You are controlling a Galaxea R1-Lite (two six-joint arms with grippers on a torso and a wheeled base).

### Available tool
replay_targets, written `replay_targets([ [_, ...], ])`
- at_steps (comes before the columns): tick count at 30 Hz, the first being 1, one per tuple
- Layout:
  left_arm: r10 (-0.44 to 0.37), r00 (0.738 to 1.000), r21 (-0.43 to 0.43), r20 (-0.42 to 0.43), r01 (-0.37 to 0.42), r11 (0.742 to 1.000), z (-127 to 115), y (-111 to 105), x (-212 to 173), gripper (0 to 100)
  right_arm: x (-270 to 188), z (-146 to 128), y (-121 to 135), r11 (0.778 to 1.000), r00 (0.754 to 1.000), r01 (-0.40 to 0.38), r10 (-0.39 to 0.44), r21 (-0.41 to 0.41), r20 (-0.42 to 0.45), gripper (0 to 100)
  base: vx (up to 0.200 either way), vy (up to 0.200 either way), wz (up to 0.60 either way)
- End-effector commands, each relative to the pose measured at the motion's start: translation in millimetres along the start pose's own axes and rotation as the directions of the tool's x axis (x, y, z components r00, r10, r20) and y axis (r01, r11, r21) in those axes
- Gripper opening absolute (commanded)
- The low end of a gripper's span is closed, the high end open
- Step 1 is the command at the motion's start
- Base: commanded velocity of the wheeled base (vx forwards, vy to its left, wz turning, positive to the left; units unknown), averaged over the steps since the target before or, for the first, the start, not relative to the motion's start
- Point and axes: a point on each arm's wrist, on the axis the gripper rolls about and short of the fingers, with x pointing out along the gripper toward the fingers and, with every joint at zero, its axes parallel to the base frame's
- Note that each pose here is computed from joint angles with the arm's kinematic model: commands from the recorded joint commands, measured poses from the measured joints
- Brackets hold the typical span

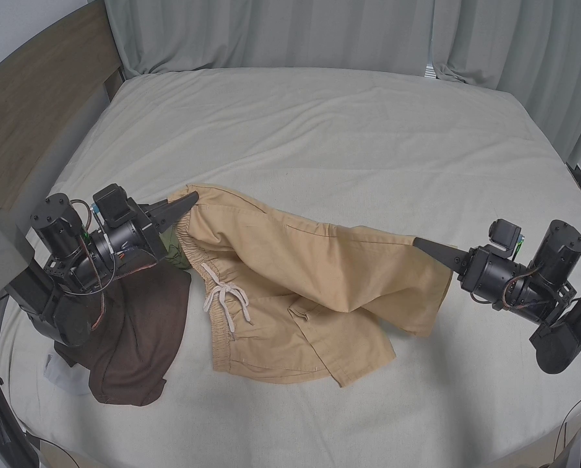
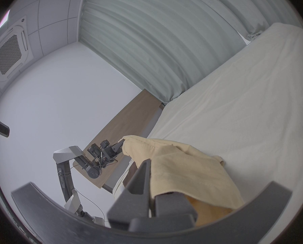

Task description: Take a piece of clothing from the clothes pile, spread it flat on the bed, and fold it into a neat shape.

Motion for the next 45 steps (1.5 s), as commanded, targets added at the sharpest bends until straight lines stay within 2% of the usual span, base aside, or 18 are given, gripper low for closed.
replay_targets([
  [1,0.000,1.000,0.009,0.009,0.000,1.000,2.2,0.5,1.0,0,-3.1,7.3,4.4,1.000,1.000,-0.008,0.008,-0.020,0.025,0,0.000,0.000,0.00],
  [18,0.010,1.000,0.014,0.014,-0.011,1.000,2.9,5.6,0.5,0,-7.9,24.6,-0.8,0.999,0.996,0.013,-0.009,-0.053,0.085,0,0.000,0.000,0.00],
  [45,0.028,1.000,0.003,0.005,-0.028,1.000,0.4,10.4,-3.7,0,-22.6,57.2,-21.6,0.989,0.978,0.095,-0.073,-0.109,0.197,0,0.000,0.000,0.00],
])
